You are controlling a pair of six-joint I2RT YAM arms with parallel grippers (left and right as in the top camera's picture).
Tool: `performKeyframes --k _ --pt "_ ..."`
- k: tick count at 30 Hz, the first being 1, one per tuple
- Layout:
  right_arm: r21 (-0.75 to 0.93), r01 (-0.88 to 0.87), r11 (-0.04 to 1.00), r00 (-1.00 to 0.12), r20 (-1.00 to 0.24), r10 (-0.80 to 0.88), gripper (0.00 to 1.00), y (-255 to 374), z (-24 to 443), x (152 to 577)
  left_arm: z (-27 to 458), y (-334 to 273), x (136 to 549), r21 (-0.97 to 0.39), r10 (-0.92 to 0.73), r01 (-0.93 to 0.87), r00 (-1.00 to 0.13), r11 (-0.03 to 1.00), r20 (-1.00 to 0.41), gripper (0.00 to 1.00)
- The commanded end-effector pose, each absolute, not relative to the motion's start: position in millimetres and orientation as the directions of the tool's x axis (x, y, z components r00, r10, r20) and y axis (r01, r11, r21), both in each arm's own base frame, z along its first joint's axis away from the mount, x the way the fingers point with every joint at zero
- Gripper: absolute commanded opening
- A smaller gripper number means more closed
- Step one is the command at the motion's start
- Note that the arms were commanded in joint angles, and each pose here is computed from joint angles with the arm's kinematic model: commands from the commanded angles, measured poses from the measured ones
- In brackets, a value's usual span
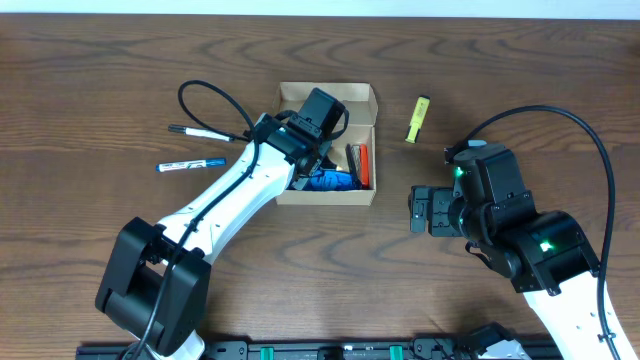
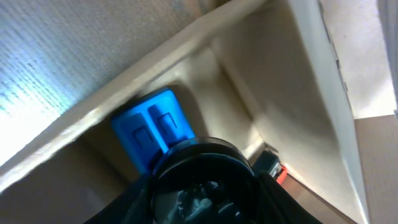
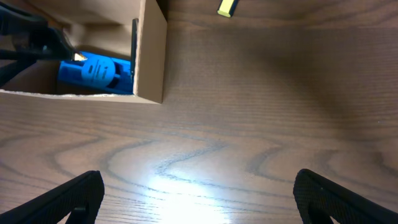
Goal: Pack container
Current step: 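Carry the tape dispenser over the box and lower it inside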
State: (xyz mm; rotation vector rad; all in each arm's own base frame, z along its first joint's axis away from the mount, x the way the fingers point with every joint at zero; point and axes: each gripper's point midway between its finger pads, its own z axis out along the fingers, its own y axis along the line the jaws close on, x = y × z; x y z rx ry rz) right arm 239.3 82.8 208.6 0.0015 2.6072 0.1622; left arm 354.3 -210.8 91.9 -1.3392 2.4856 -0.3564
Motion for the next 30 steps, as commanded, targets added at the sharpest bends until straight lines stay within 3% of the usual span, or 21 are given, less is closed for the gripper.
performKeyframes --k 1,5,7,16,22,30 --pt "0.103 -0.028 0.994 -0.858 -0.512 0.029 0.99 78.7 209.3 239.0 95.1 -208.1 359.9 -0.351 -0.851 -0.777 -0.499 0.522 -0.161 0.06" --pt "0.103 -0.028 0.994 -0.858 -0.512 0.029 0.99 78.7 209.3 239.0 94.3 -207.5 358.1 -0.344 -0.85 -0.779 -0.502 0.524 -0.159 0.08" --pt "0.103 -0.028 0.994 -0.858 -0.512 0.029 0.99 78.7 209.3 239.0 94.1 -208.3 357.4 -0.343 -0.85 -0.779 -0.504 0.525 -0.154 0.24" --pt "0.102 -0.028 0.994 -0.859 -0.512 0.029 0.99 78.7 209.3 238.9 93.0 -210.5 354.1 -0.336 -0.848 -0.781 -0.513 0.526 -0.134 0.48" --pt "0.102 -0.028 0.994 -0.859 -0.512 0.029 0.99 78.7 209.3 238.9 90.0 -206.5 346.7 -0.301 -0.845 -0.791 -0.519 0.533 -0.132 0.57" --pt "0.102 -0.028 0.994 -0.859 -0.512 0.029 0.99 78.7 209.3 238.9 89.4 -210.2 341.5 -0.293 -0.842 -0.793 -0.531 0.534 -0.098 0.56"
